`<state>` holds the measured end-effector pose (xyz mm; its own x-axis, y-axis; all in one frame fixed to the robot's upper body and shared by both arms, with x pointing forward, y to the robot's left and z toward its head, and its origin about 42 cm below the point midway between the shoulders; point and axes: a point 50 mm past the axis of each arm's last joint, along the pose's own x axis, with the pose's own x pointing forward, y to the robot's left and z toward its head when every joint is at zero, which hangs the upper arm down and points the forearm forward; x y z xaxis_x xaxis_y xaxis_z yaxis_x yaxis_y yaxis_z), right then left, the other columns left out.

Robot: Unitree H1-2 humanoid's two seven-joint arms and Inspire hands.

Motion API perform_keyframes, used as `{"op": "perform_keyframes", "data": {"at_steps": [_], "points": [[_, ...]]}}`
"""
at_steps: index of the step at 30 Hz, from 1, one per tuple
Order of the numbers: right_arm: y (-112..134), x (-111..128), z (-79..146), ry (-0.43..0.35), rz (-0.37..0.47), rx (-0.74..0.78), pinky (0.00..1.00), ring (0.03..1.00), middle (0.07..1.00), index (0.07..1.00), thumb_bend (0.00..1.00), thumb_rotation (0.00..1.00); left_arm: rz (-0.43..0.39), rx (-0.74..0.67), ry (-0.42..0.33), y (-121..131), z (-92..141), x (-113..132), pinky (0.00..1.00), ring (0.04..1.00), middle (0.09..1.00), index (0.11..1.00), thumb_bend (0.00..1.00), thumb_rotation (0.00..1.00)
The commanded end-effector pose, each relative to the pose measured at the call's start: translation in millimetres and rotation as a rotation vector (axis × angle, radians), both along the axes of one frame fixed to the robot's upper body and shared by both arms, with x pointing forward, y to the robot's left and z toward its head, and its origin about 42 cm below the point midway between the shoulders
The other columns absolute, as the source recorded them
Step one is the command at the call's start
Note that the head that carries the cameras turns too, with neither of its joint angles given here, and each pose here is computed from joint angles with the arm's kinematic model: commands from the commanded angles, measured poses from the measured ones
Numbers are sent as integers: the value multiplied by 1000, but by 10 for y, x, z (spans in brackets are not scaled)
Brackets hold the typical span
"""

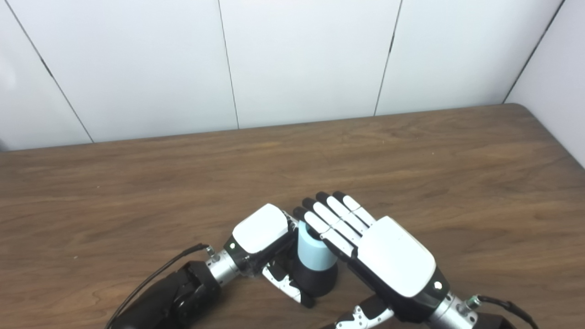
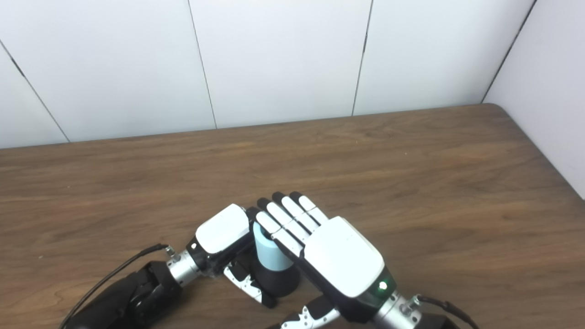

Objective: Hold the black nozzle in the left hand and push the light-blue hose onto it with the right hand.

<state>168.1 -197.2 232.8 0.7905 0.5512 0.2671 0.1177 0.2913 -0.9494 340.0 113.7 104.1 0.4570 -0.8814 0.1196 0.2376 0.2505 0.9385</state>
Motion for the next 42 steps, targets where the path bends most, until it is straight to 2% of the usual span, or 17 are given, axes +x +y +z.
{"op": "perform_keyframes", "data": {"at_steps": [1,5,9,10,14,17,21,25,27,29,30,31,33,35,38,42], "points": [[-4,-5,126,-95,19,66,1000,1000,1000,1000,922,988,90,138,292,326,-989,-665,107,156,471,486,524,0],[-26,10,140,-123,27,147,1000,1000,1000,1000,927,982,88,150,288,327,-992,-653,116,171,472,486,524,0],[-95,41,110,-196,20,280,986,1000,1000,1000,893,991,91,147,291,324,-997,-644,119,171,472,486,524,0],[-123,52,90,-201,8,319,957,1000,1000,1000,896,997,93,146,292,323,-999,-642,115,163,471,486,524,0],[-203,110,35,-181,-43,573,996,1000,1000,1000,865,991,89,157,291,320,-997,-634,118,172,472,487,524,0],[-237,162,25,-173,-101,699,1000,1000,1000,1000,839,1000,89,157,288,316,-995,-632,113,164,471,486,524,0],[-267,218,-7,-99,-154,885,1000,1000,1000,1000,768,957,91,158,285,319,-1004,-631,111,161,471,486,524,0],[-347,292,-248,50,-175,1007,1000,1000,1000,1000,661,930,88,169,269,331,-1017,-627,107,155,471,486,524,0],[-394,312,-368,90,-197,1048,1000,1000,1000,991,497,952,84,177,263,333,-1015,-626,113,166,471,487,524,0],[-424,323,-457,129,-228,1095,994,1000,1000,969,395,965,84,169,256,329,-1008,-631,114,168,471,486,525,0],[-434,326,-490,146,-247,1116,973,994,991,946,338,936,84,168,254,328,-1006,-635,112,166,471,486,525,0],[-444,329,-515,158,-262,1129,925,966,963,910,284,851,83,168,251,328,-1006,-637,112,167,471,486,525,0],[-461,327,-532,180,-279,1140,824,887,888,828,220,584,82,171,251,326,-1003,-642,110,162,471,486,525,0],[-471,322,-535,192,-299,1117,739,814,816,762,202,400,81,170,251,323,-1000,-646,109,163,471,486,525,0],[-480,318,-539,195,-315,1081,695,781,786,741,205,321,81,168,253,317,-998,-653,111,165,471,487,525,0],[-476,311,-535,205,-328,1073,694,781,787,742,212,333,83,163,255,317,-991,-656,117,174,471,487,524,0]]}}
